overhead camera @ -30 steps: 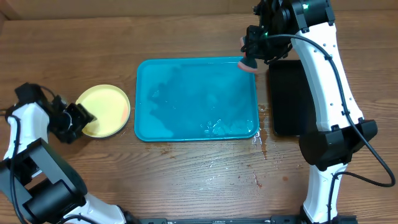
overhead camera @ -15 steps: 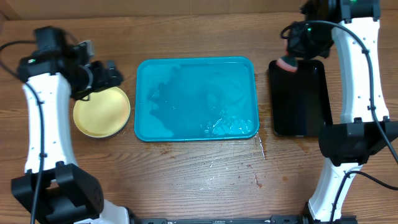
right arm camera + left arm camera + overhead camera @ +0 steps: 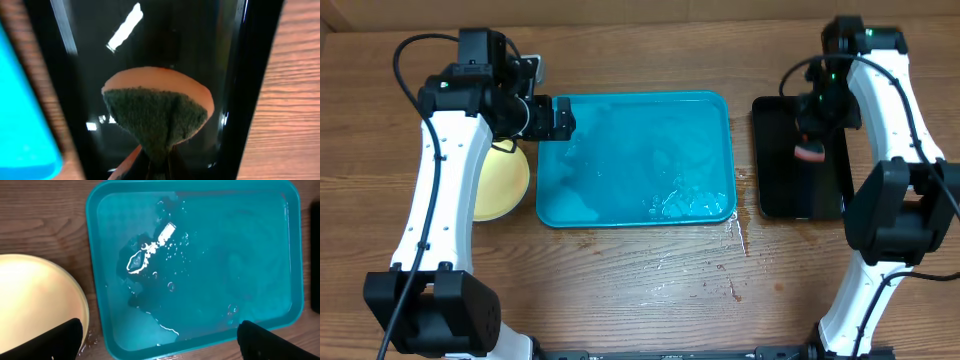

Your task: Clean dirty plates on tray and stack at the side

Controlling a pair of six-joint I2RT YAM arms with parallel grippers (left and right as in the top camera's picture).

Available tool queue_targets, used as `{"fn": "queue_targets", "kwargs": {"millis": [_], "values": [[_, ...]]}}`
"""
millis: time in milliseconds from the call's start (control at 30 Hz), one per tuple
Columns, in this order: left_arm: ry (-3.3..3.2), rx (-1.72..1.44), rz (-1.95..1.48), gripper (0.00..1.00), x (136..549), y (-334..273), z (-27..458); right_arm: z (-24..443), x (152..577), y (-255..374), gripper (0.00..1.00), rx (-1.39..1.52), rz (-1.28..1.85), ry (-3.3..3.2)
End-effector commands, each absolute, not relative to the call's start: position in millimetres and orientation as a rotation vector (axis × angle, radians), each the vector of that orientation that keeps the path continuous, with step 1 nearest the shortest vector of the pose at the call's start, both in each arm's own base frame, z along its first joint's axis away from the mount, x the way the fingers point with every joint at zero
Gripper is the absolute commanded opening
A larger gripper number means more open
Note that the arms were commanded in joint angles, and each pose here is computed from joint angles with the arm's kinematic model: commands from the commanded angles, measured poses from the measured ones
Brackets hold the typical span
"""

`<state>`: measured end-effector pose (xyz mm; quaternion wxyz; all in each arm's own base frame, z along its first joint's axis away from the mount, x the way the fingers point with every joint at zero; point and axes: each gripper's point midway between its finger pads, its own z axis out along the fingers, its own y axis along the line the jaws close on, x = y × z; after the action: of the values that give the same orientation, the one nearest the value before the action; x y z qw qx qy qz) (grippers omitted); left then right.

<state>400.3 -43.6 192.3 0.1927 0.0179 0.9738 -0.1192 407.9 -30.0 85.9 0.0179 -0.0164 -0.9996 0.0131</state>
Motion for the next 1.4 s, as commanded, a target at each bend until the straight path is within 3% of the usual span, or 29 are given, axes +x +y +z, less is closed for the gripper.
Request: {"fn": "queue_targets", "kwargs": {"millis": [0,267,400,433,467,500,667,867,1067,1367], "values": [[2.712,0.086,-0.304,1.00,403,-43,198,70,403,-30,0.04,0.112,-0.021,-3.114],[2.711,0.085,-0.303,1.00,403,-43,198,43,403,-29,0.11,0.167,-0.071,-3.131],[2.712,0.086,-0.303,1.00,403,-42,198,46,406,-25,0.26,0.119,-0.107,-3.145],[2.712,0.086,-0.303,1.00,403,-42,198,49,407,-22,0.36,0.120,-0.133,-3.146],[2.712,0.085,-0.303,1.00,403,-42,198,54,408,-20,0.59,0.120,-0.154,-3.148],[2.713,0.083,-0.305,1.00,403,-43,198,59,410,-18,1.00,0.120,-0.167,-3.151],[2.713,0.079,-0.300,1.00,403,-42,198,111,426,-7,1.00,0.120,-0.275,-3.213],[2.713,0.079,-0.300,1.00,403,-42,198,223,431,32,1.00,0.232,-0.545,-3.354],[2.713,0.079,-0.299,1.00,403,-42,198,305,396,62,1.00,0.399,-0.575,-3.484],[2.713,0.079,-0.299,1.00,403,-42,198,398,326,64,1.00,0.177,-0.701,-3.710]]}}
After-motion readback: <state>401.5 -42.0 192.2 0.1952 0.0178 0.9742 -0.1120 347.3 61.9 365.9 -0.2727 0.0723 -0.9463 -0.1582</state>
